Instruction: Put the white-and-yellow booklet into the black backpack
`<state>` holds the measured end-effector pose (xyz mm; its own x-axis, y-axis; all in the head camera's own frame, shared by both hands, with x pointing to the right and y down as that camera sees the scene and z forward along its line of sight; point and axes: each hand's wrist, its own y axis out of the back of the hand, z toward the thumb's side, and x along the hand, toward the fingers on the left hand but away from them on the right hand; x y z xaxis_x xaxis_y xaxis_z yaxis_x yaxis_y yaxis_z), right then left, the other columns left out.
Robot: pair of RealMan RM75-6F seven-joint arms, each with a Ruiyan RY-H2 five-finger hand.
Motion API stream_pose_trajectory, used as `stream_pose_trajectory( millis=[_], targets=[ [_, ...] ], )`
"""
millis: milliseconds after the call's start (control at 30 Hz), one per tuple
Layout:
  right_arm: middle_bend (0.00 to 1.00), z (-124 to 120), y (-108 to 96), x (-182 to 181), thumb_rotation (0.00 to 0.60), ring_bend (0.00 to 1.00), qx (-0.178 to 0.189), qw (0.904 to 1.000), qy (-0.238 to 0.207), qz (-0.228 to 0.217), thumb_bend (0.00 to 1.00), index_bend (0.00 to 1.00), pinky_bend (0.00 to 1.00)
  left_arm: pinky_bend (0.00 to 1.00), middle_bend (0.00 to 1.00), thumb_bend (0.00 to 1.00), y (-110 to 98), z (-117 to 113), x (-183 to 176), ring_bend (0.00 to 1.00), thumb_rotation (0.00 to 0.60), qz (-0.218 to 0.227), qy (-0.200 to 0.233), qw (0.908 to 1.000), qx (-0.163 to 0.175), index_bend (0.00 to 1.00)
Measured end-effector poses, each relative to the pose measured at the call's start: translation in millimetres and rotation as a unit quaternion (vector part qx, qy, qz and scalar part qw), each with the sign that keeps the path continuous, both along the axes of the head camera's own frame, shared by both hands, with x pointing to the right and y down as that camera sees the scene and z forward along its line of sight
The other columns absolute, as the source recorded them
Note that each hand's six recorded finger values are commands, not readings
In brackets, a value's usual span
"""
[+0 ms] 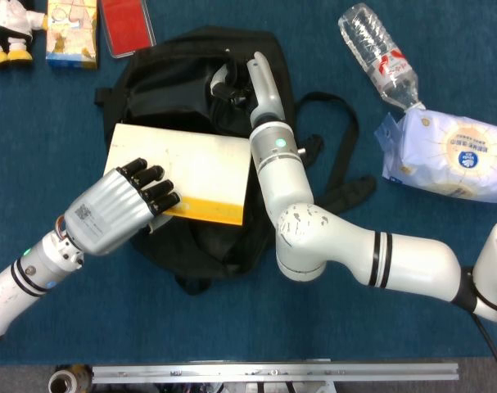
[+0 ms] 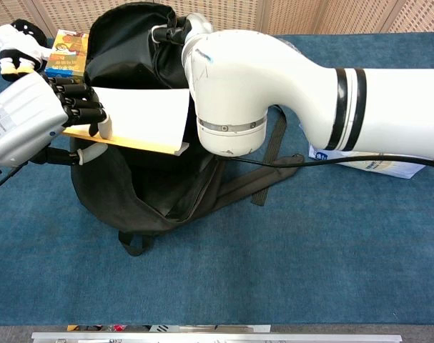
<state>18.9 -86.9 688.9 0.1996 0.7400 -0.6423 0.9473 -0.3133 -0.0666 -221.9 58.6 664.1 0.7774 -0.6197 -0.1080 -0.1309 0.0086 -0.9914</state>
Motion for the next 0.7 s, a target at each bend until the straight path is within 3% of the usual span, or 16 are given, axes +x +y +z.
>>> stream_pose_trajectory(
  millis=[333,700],
  targets=[
    [0.74,0,4,-4,0.6,0.74,-0.009,0.9999,-0.009,-0.005,0.9,0.85,0.97,0.57,0.63,0.35,5,-5,5,0.47,0.6,0.017,0.005,0.9997,0.014,0.79],
    [0.74,-2,6,-7,0.6,0.74,-0.024,0.9994,-0.025,-0.002,0.9,0.85,0.97,0.56,0.63,0.35,-10,-16,25,0.47,0.6,0.033,0.04,0.9975,0.047,0.79]
  ],
)
